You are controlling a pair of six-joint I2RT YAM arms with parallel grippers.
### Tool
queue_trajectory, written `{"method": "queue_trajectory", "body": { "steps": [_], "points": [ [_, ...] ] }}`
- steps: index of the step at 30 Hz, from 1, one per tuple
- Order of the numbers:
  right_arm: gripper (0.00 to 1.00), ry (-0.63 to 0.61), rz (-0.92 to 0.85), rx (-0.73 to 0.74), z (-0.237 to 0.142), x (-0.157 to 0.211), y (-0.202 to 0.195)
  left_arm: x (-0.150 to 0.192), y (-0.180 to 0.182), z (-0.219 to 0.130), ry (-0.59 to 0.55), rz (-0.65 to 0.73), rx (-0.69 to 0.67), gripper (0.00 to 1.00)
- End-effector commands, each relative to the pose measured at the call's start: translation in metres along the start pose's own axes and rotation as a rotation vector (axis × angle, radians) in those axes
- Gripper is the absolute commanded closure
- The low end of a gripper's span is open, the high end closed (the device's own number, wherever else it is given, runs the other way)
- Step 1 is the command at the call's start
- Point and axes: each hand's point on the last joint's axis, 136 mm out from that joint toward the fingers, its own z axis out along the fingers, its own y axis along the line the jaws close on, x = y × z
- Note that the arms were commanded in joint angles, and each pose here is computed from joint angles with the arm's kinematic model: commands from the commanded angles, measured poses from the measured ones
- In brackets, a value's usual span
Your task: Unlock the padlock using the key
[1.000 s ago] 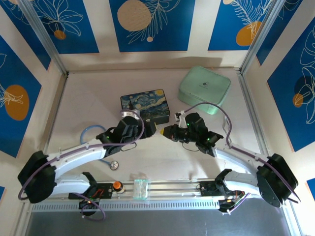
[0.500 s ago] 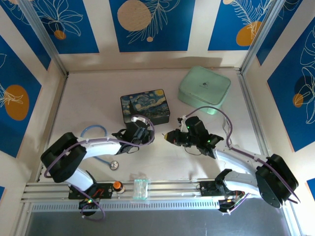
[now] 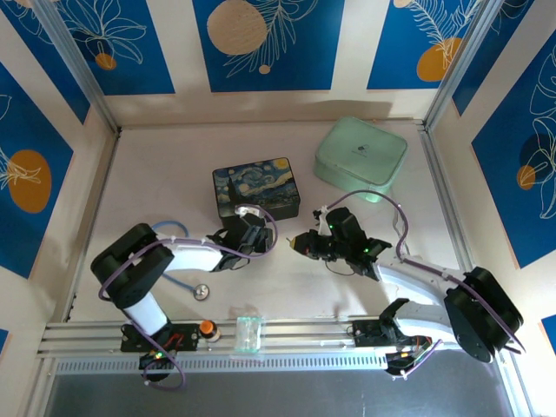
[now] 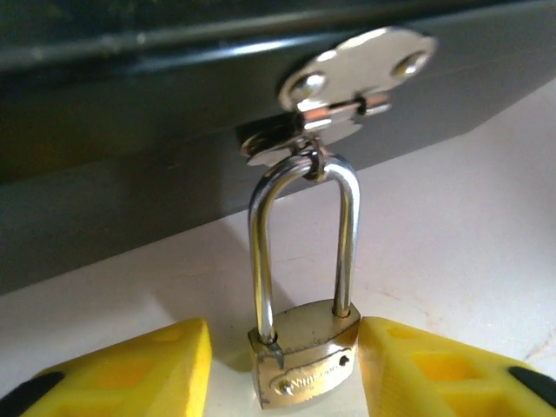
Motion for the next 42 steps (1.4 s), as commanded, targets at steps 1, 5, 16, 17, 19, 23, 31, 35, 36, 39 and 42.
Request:
{"method": "queue_trajectory", "body": {
  "steps": [1, 5, 16, 17, 19, 23, 31, 35, 36, 39, 42],
  "points": [
    [1.0, -0.001, 0.0, -0.003, 0.005, 0.0, -0.004, -0.011, -0.002, 0.006, -0.037, -0.001, -0.001, 0.6],
    [1.0, 0.007, 0.015, -0.001, 0.014, 0.001, -0.012, -0.009, -0.005, 0.008, -0.033, -0.032, 0.019, 0.64],
    [1.0, 0.014, 0.05, -0.038, 0.032, -0.001, -0.015, -0.016, -0.01, -0.003, -0.045, -0.094, 0.046, 0.83],
    [1.0, 0.013, 0.063, -0.048, 0.034, -0.001, -0.015, -0.016, -0.008, -0.003, -0.046, -0.109, 0.043, 0.87],
    [1.0, 0.012, 0.085, -0.059, 0.037, -0.001, -0.017, -0.016, -0.008, -0.004, -0.049, -0.129, 0.046, 0.92],
    [1.0, 0.018, 0.098, -0.058, 0.043, 0.0, -0.021, -0.018, -0.011, -0.007, -0.05, -0.164, 0.064, 0.92],
    [1.0, 0.001, 0.107, -0.054, 0.043, -0.004, -0.025, -0.012, -0.011, -0.011, -0.039, -0.317, 0.093, 0.95],
    [1.0, 0.006, 0.112, -0.065, 0.044, -0.003, -0.027, -0.008, -0.011, -0.016, -0.035, -0.457, 0.135, 1.0],
    [1.0, 0.012, 0.116, -0.072, 0.045, -0.003, -0.028, -0.009, -0.013, -0.017, -0.038, -0.492, 0.15, 1.0],
    [1.0, 0.03, 0.152, -0.132, 0.046, -0.003, -0.027, -0.01, -0.019, -0.02, -0.031, -0.582, 0.199, 1.0],
    [1.0, 0.063, 0.18, -0.183, 0.048, -0.003, -0.026, -0.013, -0.023, -0.025, -0.027, -0.662, 0.238, 1.0]
  ]
}}
